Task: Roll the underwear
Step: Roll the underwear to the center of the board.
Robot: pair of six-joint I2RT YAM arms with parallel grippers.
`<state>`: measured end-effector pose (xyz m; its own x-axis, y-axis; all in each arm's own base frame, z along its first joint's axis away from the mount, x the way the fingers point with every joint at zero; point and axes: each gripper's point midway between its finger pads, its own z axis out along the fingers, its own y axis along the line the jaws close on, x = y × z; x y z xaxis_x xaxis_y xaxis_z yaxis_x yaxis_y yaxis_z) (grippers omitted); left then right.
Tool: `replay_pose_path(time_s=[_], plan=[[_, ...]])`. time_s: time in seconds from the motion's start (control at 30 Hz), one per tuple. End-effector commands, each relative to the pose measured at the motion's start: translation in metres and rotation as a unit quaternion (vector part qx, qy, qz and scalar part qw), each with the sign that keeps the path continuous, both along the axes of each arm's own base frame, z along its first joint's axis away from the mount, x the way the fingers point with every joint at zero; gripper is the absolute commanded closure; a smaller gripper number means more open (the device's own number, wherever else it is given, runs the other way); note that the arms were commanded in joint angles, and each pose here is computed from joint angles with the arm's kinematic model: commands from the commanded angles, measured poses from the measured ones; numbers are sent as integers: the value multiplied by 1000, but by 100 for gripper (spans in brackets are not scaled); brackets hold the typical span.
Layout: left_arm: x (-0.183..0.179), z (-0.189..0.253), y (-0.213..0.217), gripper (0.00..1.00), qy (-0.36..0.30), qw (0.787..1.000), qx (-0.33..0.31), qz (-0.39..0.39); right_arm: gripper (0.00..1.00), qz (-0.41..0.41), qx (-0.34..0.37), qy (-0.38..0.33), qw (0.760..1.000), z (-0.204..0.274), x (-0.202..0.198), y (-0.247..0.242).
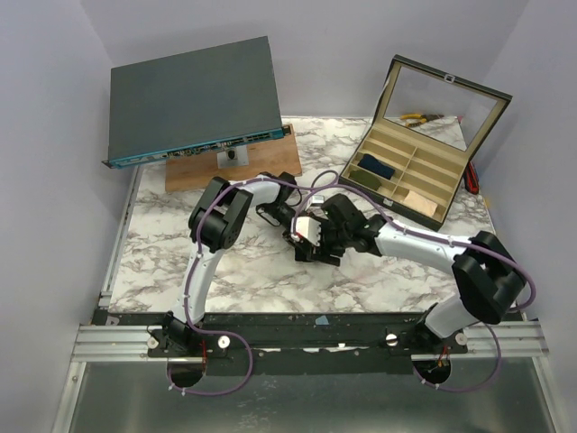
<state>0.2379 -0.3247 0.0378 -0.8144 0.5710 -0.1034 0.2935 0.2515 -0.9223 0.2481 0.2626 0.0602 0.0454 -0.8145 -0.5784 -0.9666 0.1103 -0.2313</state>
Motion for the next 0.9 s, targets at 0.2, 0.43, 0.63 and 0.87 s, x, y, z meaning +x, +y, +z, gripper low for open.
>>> replay_pose_path(time_s=[0.2, 0.43, 0.63, 0.87], plan=[[-4, -17, 7, 100, 14, 1000, 25, -12, 32, 31, -54, -12, 998, -36, 2, 1], [-4, -19, 7, 100, 11, 999, 30, -12, 42, 32, -54, 8, 998, -50, -2, 4], [-2, -18, 7, 100, 4, 999, 30, -12, 63, 34, -62, 39, 997, -65, -15, -1], [2, -12, 8, 85, -16, 999, 28, -12, 98, 34, -67, 82, 994, -74, -32, -7]])
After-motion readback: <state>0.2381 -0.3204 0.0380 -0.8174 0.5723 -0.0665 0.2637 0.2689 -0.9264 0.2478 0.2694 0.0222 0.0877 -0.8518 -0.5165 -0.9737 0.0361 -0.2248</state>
